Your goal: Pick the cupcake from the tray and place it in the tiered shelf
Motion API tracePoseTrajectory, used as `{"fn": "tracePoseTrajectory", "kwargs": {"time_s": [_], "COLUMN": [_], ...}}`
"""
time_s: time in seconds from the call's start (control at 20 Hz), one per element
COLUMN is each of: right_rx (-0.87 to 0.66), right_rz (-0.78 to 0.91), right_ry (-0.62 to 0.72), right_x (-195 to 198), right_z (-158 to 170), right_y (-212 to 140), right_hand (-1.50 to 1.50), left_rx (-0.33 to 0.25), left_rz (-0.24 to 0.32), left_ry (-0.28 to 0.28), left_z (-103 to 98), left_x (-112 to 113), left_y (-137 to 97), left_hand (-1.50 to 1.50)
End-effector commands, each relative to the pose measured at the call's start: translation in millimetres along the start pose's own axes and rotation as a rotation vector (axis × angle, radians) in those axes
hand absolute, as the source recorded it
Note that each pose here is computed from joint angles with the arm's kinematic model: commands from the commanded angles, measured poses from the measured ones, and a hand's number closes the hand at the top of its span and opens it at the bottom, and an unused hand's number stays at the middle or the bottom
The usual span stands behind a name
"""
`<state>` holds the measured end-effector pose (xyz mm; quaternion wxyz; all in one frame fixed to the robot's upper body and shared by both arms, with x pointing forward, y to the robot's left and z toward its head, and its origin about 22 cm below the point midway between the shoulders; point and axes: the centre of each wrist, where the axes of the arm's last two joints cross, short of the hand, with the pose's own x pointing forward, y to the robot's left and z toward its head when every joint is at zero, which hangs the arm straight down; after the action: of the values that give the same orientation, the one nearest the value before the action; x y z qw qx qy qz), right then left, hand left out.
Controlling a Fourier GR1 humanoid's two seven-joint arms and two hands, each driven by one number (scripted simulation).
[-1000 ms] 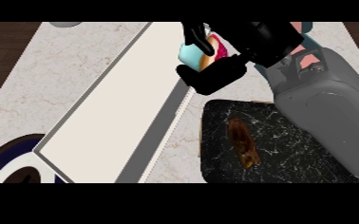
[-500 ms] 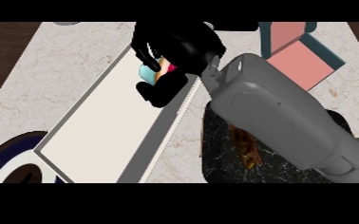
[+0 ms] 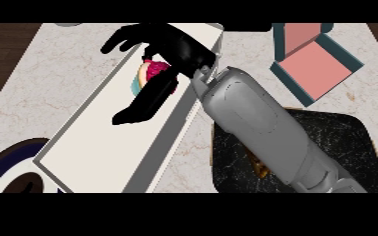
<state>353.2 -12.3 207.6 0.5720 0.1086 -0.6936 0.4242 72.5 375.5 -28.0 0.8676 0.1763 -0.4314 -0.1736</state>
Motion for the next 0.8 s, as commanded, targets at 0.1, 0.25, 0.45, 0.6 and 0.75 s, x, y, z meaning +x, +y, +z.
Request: {"fn": "tracePoseTrajectory", "kwargs": {"time_s": [0.1, 0.25, 0.45, 0.6, 0.75], "right_rx": [-0.105, -0.234, -0.424, -0.554, -0.620], "right_rz": [-0.259, -0.326, -0.374, -0.384, -0.377], "right_ry": [-0.057, -0.084, -0.090, -0.042, 0.018], "right_x": [-5.5, 0.5, -4.7, -17.6, -32.3], "right_z": [-4.9, -4.8, 1.9, 14.3, 25.5], "right_y": [-11.7, -27.1, -62.2, -95.0, -119.6], "right_hand": [-1.50, -1.50, -1.50, -1.50, -1.50], "left_rx": [-0.084, -0.060, -0.045, -0.040, -0.034], "left_rz": [0.176, 0.180, 0.192, 0.209, 0.206], "left_ry": [-0.384, -0.370, -0.345, -0.331, -0.355], "left_z": [-44.3, -42.8, -38.5, -37.4, -35.8], "left_x": [79.4, 79.4, 70.7, 62.9, 65.5], "left_y": [-43.6, -41.8, -42.9, -38.1, -38.8], "left_hand": [0.00, 0.00, 0.00, 0.00, 0.00]}}
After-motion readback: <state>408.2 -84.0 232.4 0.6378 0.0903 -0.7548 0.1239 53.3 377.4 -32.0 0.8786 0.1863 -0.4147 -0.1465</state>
